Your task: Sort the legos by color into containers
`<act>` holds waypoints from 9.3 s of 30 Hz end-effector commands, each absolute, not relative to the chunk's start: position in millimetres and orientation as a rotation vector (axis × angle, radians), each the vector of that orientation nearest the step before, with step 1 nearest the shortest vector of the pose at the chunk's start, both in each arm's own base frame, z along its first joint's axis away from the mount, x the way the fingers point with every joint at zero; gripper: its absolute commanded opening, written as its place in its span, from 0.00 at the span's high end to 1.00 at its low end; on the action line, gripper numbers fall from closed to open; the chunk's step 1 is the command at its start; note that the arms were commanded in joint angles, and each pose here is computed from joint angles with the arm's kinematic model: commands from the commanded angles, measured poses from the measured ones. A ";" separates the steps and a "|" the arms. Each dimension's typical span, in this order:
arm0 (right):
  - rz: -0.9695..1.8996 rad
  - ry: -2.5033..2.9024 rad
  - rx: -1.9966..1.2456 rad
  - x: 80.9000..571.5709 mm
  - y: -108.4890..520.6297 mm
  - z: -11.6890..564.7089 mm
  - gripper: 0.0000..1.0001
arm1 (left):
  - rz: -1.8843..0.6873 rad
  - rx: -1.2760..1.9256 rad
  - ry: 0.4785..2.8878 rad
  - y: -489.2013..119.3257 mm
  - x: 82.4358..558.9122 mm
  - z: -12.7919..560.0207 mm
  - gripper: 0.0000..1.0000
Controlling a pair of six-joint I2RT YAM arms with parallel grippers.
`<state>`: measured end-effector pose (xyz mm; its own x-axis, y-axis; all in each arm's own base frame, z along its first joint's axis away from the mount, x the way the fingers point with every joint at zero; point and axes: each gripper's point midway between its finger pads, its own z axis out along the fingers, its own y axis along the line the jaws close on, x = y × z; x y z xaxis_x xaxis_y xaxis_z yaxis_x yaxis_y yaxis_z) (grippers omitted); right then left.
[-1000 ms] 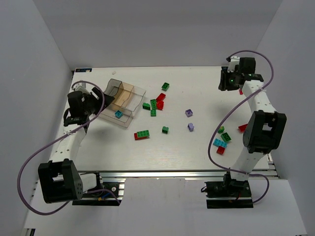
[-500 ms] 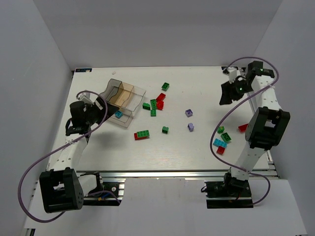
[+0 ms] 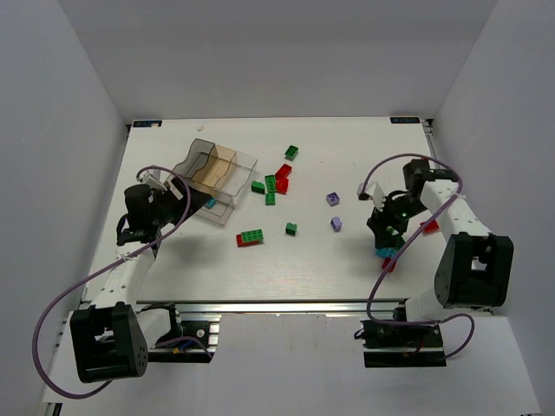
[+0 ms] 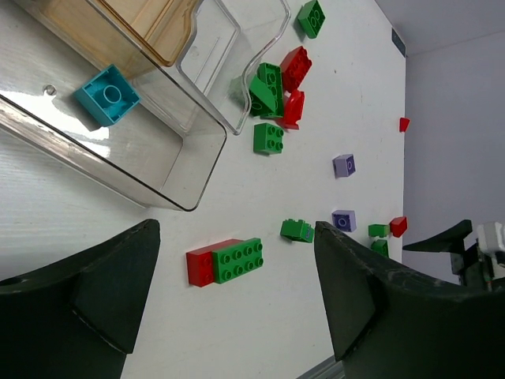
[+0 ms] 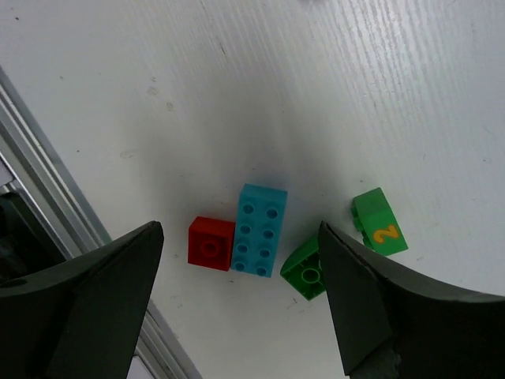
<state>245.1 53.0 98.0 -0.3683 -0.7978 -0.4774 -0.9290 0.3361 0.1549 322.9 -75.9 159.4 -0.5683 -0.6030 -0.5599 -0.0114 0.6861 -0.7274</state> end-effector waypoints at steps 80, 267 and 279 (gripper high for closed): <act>0.999 1.034 -1.321 360.5 437.1 251.9 1.00 | -0.815 -0.744 1.825 -56.3 278.9 212.3 0.12; 0.397 1.599 -1.333 456.0 436.7 187.8 0.96 | -0.610 0.116 1.867 -95.1 283.5 227.5 0.24; 0.483 1.560 -1.264 471.7 464.2 166.2 0.74 | -0.644 0.151 1.853 -101.2 281.5 229.8 0.24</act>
